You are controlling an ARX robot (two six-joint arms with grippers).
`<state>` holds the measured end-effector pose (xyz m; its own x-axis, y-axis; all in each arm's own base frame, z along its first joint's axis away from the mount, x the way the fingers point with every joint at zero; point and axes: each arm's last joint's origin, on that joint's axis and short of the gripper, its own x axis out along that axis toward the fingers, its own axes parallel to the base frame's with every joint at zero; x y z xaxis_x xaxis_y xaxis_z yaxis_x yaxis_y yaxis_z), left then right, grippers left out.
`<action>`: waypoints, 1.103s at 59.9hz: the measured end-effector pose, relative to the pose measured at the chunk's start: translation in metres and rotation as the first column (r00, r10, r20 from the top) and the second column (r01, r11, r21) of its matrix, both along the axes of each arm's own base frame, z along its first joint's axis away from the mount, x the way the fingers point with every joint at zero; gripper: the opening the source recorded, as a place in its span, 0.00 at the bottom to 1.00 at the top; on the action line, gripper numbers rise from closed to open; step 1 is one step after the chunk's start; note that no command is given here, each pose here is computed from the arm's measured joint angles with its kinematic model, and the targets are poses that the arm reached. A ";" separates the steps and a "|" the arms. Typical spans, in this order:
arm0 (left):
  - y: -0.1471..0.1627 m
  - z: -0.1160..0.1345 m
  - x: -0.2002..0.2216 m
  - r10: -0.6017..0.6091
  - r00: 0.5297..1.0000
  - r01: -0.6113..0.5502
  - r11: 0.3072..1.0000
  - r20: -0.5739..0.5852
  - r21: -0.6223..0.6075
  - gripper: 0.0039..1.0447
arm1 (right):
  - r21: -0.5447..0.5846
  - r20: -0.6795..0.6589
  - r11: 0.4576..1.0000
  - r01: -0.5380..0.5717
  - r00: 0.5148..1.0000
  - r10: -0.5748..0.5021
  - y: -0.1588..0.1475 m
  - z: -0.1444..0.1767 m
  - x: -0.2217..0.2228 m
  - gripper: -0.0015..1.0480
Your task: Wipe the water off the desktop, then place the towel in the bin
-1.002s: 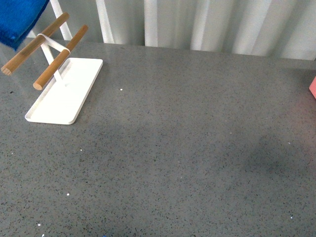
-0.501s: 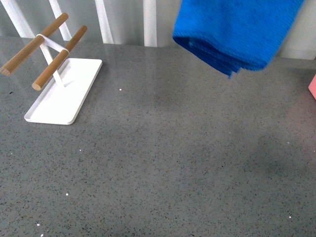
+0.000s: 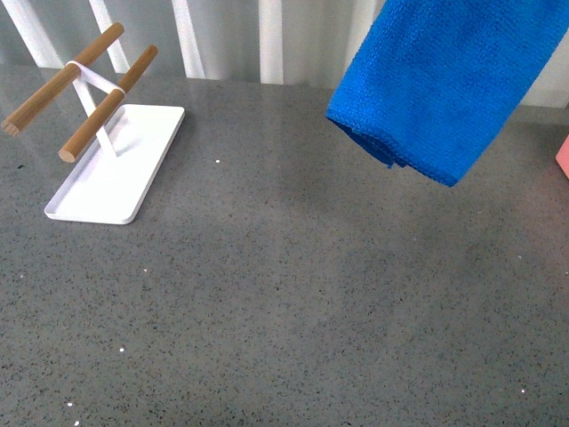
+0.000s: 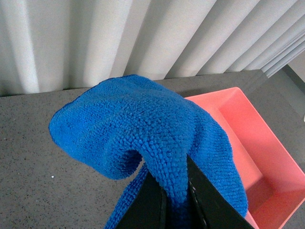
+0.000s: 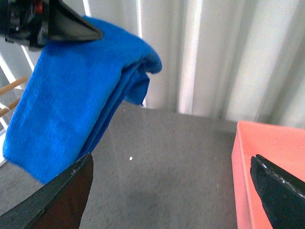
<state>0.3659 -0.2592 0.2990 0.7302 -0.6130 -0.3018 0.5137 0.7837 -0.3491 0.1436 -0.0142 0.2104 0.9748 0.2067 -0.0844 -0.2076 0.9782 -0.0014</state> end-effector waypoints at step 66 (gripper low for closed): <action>-0.018 0.030 -0.011 -0.091 0.994 0.081 0.986 -0.055 -0.148 0.04 | -0.085 0.056 0.944 -0.318 0.945 0.323 0.077 -0.017 0.144 0.93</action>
